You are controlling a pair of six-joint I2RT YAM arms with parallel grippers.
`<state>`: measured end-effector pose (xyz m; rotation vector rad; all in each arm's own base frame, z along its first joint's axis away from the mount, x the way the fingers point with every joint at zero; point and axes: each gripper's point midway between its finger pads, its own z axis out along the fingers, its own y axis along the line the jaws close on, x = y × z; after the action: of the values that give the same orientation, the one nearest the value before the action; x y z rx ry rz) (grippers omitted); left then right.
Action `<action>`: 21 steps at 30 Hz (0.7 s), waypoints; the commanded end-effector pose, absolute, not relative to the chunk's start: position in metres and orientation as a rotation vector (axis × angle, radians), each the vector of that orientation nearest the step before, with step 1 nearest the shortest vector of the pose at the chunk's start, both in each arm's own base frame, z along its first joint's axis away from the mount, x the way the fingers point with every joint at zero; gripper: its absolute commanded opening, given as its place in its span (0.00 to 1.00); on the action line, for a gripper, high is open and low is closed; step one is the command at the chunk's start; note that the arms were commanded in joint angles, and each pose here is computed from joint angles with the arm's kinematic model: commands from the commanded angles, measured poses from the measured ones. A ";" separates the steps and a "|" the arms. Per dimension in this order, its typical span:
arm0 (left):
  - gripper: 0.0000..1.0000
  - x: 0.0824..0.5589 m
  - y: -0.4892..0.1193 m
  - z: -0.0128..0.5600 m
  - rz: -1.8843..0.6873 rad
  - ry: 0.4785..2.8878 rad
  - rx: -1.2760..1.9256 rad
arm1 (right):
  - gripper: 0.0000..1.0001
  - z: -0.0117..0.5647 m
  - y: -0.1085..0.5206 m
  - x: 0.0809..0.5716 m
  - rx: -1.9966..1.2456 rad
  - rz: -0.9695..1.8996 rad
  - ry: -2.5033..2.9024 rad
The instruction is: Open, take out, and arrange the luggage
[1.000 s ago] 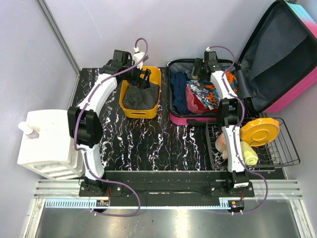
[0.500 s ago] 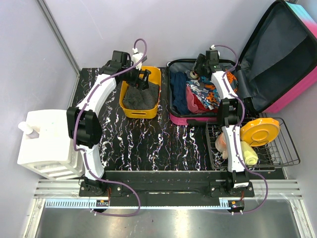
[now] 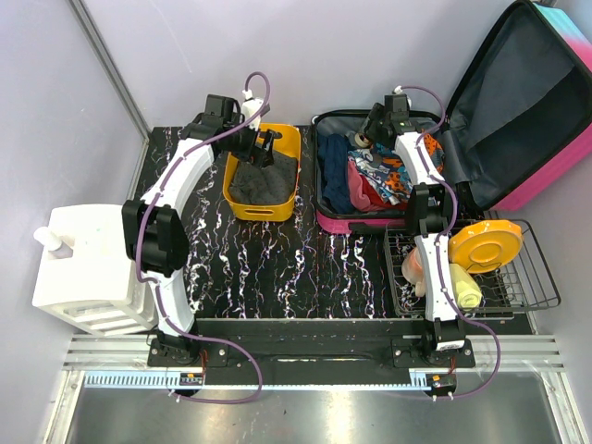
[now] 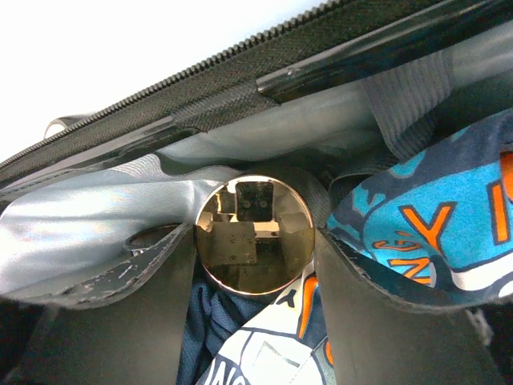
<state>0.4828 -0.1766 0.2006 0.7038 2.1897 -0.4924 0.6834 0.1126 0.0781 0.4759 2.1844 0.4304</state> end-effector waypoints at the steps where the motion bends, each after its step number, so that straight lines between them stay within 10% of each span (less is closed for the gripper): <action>1: 0.96 0.486 -0.171 0.236 -0.447 2.092 0.704 | 0.62 0.027 0.111 0.681 0.493 0.404 2.256; 12: 0.96 0.481 -0.170 0.240 -0.456 2.088 0.712 | 0.21 0.090 0.119 0.692 0.281 0.440 2.123; 21: 0.96 0.473 -0.168 0.245 -0.462 2.079 0.715 | 0.08 0.172 0.124 0.684 0.074 0.454 1.954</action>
<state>0.4775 -0.1729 0.2163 0.7049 2.1586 -0.4817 0.6815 0.1130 0.0838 0.2487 2.1327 0.4241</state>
